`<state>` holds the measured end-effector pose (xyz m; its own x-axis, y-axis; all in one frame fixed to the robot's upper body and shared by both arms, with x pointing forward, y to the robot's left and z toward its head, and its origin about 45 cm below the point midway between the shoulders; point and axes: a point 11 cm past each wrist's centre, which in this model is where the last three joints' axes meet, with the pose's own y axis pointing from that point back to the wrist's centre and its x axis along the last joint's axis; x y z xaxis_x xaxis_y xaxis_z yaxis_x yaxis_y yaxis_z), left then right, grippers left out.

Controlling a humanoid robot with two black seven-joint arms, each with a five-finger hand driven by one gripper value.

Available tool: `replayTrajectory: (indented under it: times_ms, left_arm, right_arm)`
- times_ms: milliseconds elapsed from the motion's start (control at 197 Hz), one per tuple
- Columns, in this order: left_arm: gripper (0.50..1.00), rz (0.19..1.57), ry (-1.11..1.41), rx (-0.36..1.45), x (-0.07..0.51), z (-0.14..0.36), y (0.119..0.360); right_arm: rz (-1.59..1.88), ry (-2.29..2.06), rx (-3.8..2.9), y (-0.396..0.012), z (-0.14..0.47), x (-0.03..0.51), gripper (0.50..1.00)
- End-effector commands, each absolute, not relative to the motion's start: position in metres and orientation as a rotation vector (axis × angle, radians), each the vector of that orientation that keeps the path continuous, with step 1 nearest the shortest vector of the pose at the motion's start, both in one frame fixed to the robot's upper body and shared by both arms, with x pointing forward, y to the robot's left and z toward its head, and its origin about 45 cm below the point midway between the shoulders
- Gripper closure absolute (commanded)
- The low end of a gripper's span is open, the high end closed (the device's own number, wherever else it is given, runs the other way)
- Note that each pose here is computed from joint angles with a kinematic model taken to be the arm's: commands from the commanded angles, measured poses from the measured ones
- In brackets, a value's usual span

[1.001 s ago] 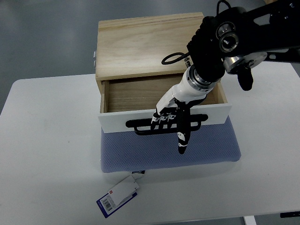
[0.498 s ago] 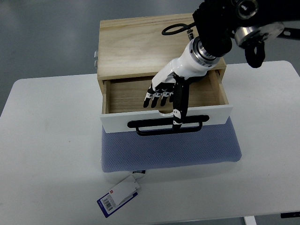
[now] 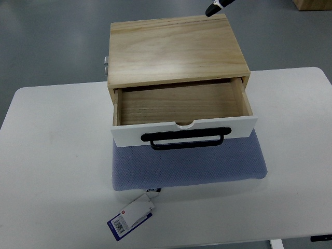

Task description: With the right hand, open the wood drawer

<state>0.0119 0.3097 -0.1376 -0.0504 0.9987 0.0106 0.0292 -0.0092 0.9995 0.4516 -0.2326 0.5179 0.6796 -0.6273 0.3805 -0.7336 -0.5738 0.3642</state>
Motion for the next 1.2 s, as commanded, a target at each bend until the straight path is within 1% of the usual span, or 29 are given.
replayTrajectory:
  times_ms: [0,117,163,168,214,259,264,452,529,651,783,961,1195]
  left_arm:
    - [0.500,1.239,1.264,1.213,0.012,-0.138,0.309]
    - [0.500,1.236,1.265,1.211,0.012,-0.138,0.308]
    - [0.500,1.236,1.265,1.211,0.012,-0.138,0.308]
    - [0.500,1.235,1.264,1.211,0.012,-0.138,0.308]
    - [0.500,1.235,1.264,1.211,0.012,-0.138,0.308]
    - [0.500,1.235,1.264,1.211,0.012,-0.138,0.308]
    - [0.500,1.235,1.264,1.211,0.012,-0.138,0.308]
    - [0.500,1.234,1.265,1.213,0.012,-0.138,0.308]
    - [0.500,1.234,1.265,1.213,0.012,-0.138,0.308]
    - [0.500,1.234,1.265,1.215,0.011,-0.138,0.308]
    - [0.500,1.234,1.266,1.213,0.011,-0.138,0.308]
    - [0.500,1.233,1.265,1.211,0.012,-0.138,0.308]
    - [0.500,1.232,1.267,1.211,0.011,-0.138,0.307]
  right_arm:
    - [0.119,-1.330,2.509,-0.284,0.493,0.473,0.556]
    - [-0.052,-1.682,2.652,-0.325,0.469,0.487,0.556]
    - [-0.052,-1.683,2.652,-0.325,0.469,0.487,0.556]
    - [-0.180,-1.836,2.690,-0.336,0.443,0.493,0.556]
    - [-0.282,-1.971,2.721,-0.344,0.428,0.497,0.556]
    - [-0.283,-1.972,2.721,-0.344,0.428,0.497,0.556]
    - [-0.423,-2.124,2.726,-0.354,0.403,0.500,0.556]
    - [-0.990,-2.438,2.637,-0.358,0.310,0.505,0.554]
    - [-1.145,-2.498,2.609,-0.359,0.287,0.501,0.554]
    - [-1.259,-2.553,2.646,-0.358,0.274,0.497,0.554]
    - [-1.347,-2.531,2.712,-0.344,0.256,0.493,0.554]
    - [-1.404,-2.477,2.738,-0.333,0.237,0.486,0.554]
    - [-1.427,-2.471,2.724,-0.328,0.230,0.484,0.554]
